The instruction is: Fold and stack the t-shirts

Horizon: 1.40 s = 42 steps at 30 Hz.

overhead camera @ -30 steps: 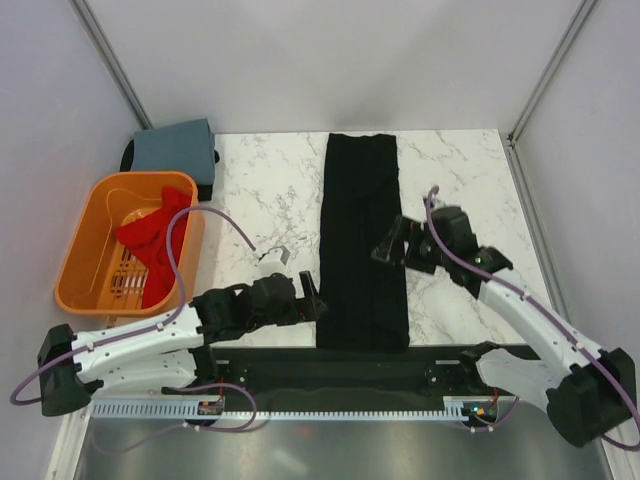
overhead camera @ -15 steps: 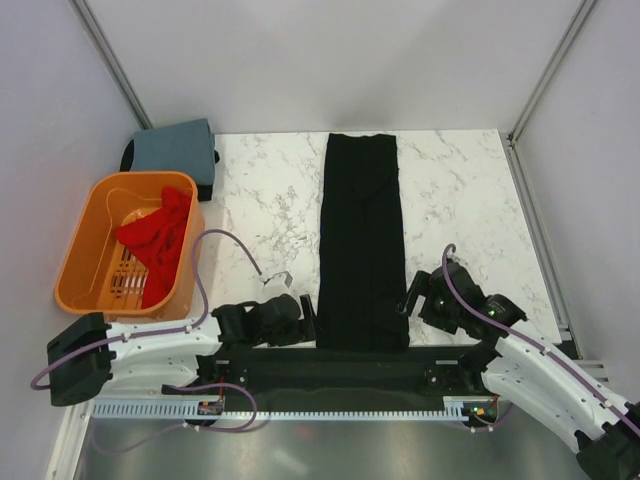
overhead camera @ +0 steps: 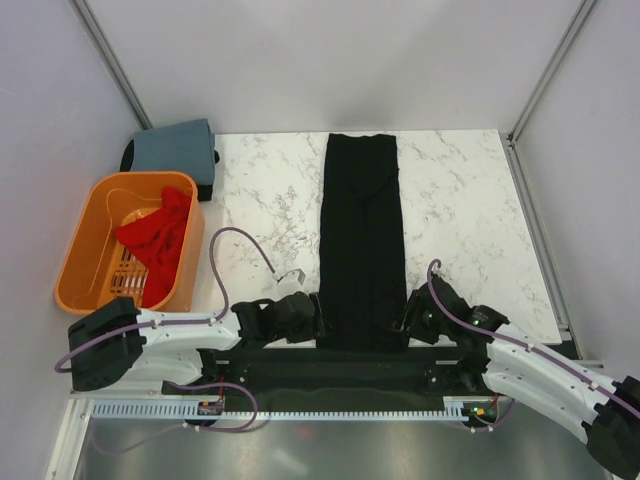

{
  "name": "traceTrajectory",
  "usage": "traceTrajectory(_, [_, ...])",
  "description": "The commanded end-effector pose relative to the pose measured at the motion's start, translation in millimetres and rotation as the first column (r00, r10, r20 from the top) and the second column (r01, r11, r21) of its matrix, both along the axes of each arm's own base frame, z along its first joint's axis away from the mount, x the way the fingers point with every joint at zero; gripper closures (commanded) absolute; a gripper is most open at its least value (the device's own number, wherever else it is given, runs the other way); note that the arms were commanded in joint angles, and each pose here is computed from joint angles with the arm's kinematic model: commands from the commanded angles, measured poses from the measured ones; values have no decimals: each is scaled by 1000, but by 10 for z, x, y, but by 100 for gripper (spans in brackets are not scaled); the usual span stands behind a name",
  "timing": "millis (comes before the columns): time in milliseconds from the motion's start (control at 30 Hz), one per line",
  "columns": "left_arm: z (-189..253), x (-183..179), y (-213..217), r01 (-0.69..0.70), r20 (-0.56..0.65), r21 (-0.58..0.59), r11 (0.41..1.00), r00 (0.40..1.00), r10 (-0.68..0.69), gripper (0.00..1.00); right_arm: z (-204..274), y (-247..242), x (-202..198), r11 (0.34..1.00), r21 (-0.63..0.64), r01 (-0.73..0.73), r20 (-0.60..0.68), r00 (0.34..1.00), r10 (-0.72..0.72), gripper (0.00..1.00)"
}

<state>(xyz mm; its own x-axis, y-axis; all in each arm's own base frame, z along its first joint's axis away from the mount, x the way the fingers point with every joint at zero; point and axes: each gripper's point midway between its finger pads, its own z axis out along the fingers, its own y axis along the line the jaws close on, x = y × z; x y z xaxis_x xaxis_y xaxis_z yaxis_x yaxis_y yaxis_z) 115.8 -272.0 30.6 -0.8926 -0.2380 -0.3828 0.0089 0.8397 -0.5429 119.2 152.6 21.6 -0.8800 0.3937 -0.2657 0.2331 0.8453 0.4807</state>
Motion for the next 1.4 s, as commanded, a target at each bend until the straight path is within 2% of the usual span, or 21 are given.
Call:
traceTrajectory(0, [-159, -28, 48, -10, -23, 49, 999, 1000, 11, 35, -170, -31, -71, 1000, -17, 4, -32, 999, -4, 50])
traceTrajectory(67, [-192, -22, 17, 4, -20, 54, 999, 1000, -2, 41, -200, -20, -60, 1000, -5, 9, -24, 1000, -9, 59])
traceTrajectory(100, [-176, -17, -27, 12, -16, 44, 999, 1000, -12, 51, -216, -20, -60, 1000, -5, 10, -25, 1000, -10, 61])
traceTrajectory(167, [-197, -14, -52, 26, -14, 51, 998, 1000, -25, 60, -218, -4, -47, 1000, -1, 7, -18, 1000, -7, 69])
traceTrajectory(200, [-213, -4, -74, 29, -14, 57, 998, 999, -29, 73, -219, -1, -47, 1000, -1, 5, -18, 1000, -5, 71])
traceTrajectory(233, [-222, 8, -76, 26, -13, 61, 998, 1000, -25, 80, -222, -2, -38, 1000, -4, -1, -13, 1000, 1, 78])
traceTrajectory(300, [-230, 21, -99, 27, -12, 66, 997, 1000, -27, 92, -205, 36, -57, 1000, 12, -19, -20, 1000, 19, 84])
traceTrajectory(367, [-232, 8, -104, 35, -18, 69, 997, 999, -34, 98, -175, 61, -52, 999, 18, -41, -9, 999, 41, 97])
traceTrajectory(400, [-225, -14, -113, 42, -26, 63, 997, 999, -40, 98, -169, 70, -60, 998, 21, -51, -8, 999, 52, 100])
traceTrajectory(600, [-49, -264, -144, 78, -37, 57, 995, 996, -76, 98, -39, 44, -203, 995, 14, -99, -43, 994, 99, 100])
traceTrajectory(667, [-26, -369, -79, 86, -49, 112, 990, 996, -81, 98, 105, 61, -168, 994, 20, -103, -15, 995, 103, 100])
traceTrajectory(833, [270, -533, -210, 122, -31, 74, 990, 992, -120, 98, 442, 67, -98, 994, 14, -107, 27, 994, 106, 100])
traceTrajectory(1033, [797, -343, -235, 75, 77, 36, 997, 994, -77, 98, 716, 53, 54, 996, -12, -85, 94, 992, 86, 100])
traceTrajectory(1233, [923, -106, -178, 36, 109, 69, 997, 993, -43, 98, 1010, 38, 376, 997, -75, -20, 195, 980, 34, 100])
traceTrajectory(1367, [1073, 255, -125, -9, 134, 70, 998, 991, 0, 98, 1197, 41, 640, 988, -153, 6, 259, 965, 35, 100])
